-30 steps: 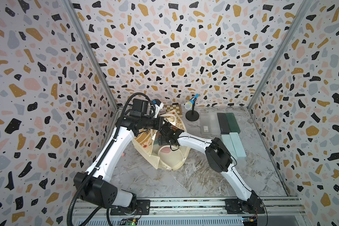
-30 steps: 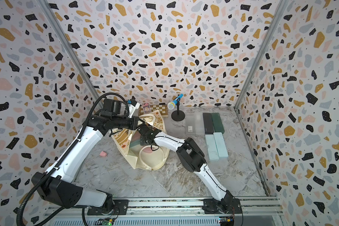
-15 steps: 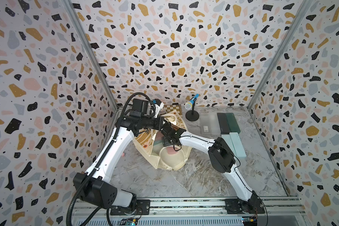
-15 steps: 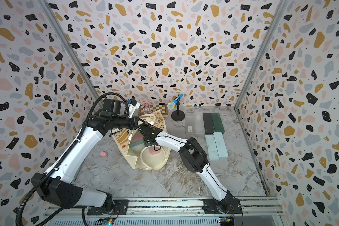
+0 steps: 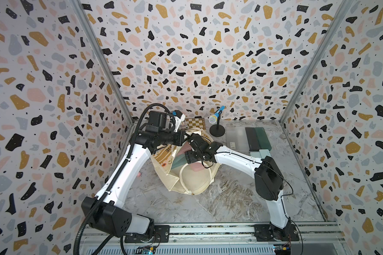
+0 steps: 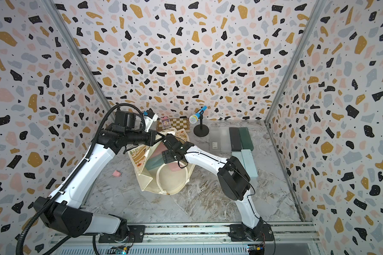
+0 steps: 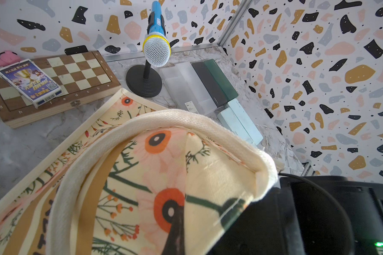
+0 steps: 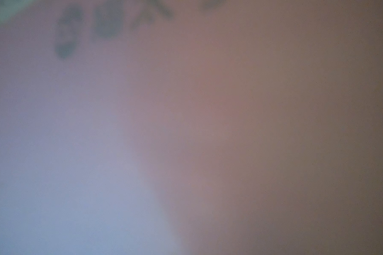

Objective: Take out the pencil case from the canvas bag
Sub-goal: Pick up the pencil case from the canvas bag.

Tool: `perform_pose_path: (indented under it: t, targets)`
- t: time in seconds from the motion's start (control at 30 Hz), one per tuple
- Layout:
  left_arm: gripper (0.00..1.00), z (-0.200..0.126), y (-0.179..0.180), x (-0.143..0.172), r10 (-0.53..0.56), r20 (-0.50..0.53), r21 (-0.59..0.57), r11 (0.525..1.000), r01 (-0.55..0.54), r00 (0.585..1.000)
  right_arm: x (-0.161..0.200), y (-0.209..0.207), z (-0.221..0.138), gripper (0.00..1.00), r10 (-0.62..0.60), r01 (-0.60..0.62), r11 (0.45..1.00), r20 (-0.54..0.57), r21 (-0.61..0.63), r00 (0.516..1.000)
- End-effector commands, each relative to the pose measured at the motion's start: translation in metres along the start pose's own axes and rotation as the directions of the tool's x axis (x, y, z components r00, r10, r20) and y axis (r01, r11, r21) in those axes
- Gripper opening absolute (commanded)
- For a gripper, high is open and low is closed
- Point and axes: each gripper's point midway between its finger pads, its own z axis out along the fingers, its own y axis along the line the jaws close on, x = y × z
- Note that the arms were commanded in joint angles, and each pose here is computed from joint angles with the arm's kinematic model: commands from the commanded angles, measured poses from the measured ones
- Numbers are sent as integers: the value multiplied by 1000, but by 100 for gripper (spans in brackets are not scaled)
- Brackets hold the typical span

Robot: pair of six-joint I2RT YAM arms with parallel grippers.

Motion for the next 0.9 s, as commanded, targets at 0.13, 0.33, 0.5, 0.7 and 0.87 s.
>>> perform_pose_path:
  t: [0.13,0.33,0.5,0.7,0.87]
  targets:
    - [0,-4,-6,9,-16,-30,12,1000,16,999,-35,-7,-50,73,77,-79,997,131,12,988]
    - [0,-5,-2,9,-17,-29,-14,1000,17,999,-30,-23,-62,73,105,-113,992,126,61,986]
    - [0,-7,3,8,-21,-22,-49,999,20,1000,-6,-26,-60,73,92,-96,993,54,70,994]
    - [0,-9,8,4,-36,-4,-86,996,36,999,33,-35,-51,73,101,-99,991,-15,89,995]
    - [0,-12,14,1,-39,16,-124,991,40,999,42,-33,-53,73,93,-94,992,7,85,996]
